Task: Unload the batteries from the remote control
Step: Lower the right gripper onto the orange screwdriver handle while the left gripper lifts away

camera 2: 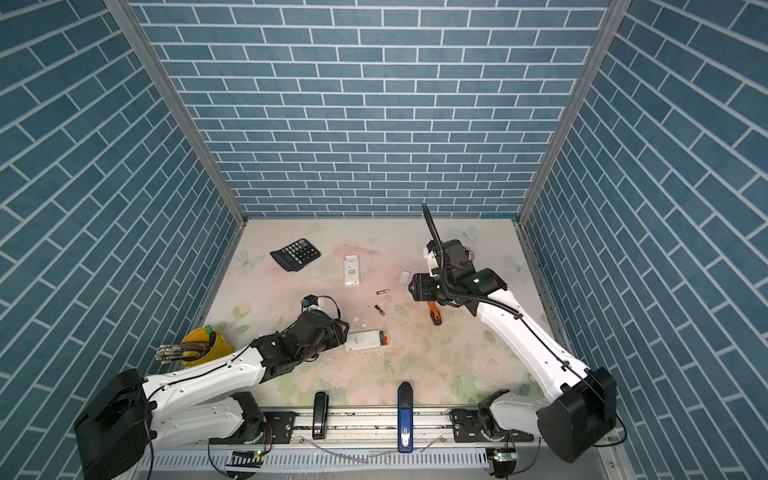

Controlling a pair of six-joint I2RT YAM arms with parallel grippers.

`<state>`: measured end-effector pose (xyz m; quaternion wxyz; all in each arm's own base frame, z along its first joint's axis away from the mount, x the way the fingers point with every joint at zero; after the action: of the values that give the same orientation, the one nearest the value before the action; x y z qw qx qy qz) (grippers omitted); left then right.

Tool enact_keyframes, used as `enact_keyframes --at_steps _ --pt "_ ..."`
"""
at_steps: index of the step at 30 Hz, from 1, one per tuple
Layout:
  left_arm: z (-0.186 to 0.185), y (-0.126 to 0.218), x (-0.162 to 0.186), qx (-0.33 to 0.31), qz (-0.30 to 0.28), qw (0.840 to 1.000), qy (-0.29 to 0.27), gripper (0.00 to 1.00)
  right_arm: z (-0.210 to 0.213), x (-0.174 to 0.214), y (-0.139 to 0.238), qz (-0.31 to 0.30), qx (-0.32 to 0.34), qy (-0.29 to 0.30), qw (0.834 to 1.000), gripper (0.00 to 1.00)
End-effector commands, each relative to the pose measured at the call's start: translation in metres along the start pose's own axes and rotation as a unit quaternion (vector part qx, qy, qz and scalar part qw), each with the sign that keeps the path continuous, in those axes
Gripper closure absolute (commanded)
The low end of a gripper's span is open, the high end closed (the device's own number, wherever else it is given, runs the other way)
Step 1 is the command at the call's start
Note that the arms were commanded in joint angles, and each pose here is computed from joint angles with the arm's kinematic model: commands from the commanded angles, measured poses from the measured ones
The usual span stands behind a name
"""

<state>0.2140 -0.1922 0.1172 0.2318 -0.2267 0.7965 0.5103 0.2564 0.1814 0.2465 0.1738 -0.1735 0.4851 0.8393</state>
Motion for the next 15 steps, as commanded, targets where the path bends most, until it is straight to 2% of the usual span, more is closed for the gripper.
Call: enact_keyframes --at_steps 1,4,8,15 --pt "-0.005 0.001 -0.001 0.005 0.066 0.993 -0.099 0.39 -0.016 0.012 0.007 0.004 0.035 -0.017 0.999 0.42" --pt "-0.018 -0.006 -0.013 0.018 0.085 0.986 -0.143 0.42 -0.020 0.014 0.009 0.003 0.044 -0.019 0.999 0.50" --pt "-0.028 -0.026 -0.020 0.031 0.109 0.979 -0.168 0.49 -0.029 0.015 0.008 0.004 0.072 -0.022 0.997 0.59" --pt "-0.035 -0.057 -0.011 0.052 0.151 0.972 -0.174 0.53 -0.048 0.023 -0.001 0.036 0.122 -0.032 0.991 0.54"
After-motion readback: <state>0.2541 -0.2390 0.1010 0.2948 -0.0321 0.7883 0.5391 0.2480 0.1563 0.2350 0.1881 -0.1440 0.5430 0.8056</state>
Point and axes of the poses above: each gripper's point midway between its finger pads, its own y axis back along the fingers, its own z axis along the line the jaws close on, x = y × z, the point moved 4 cm from there along y, back along the fingers, and after that the axes turned 12 degrees about -y, right-handed, at the moved point
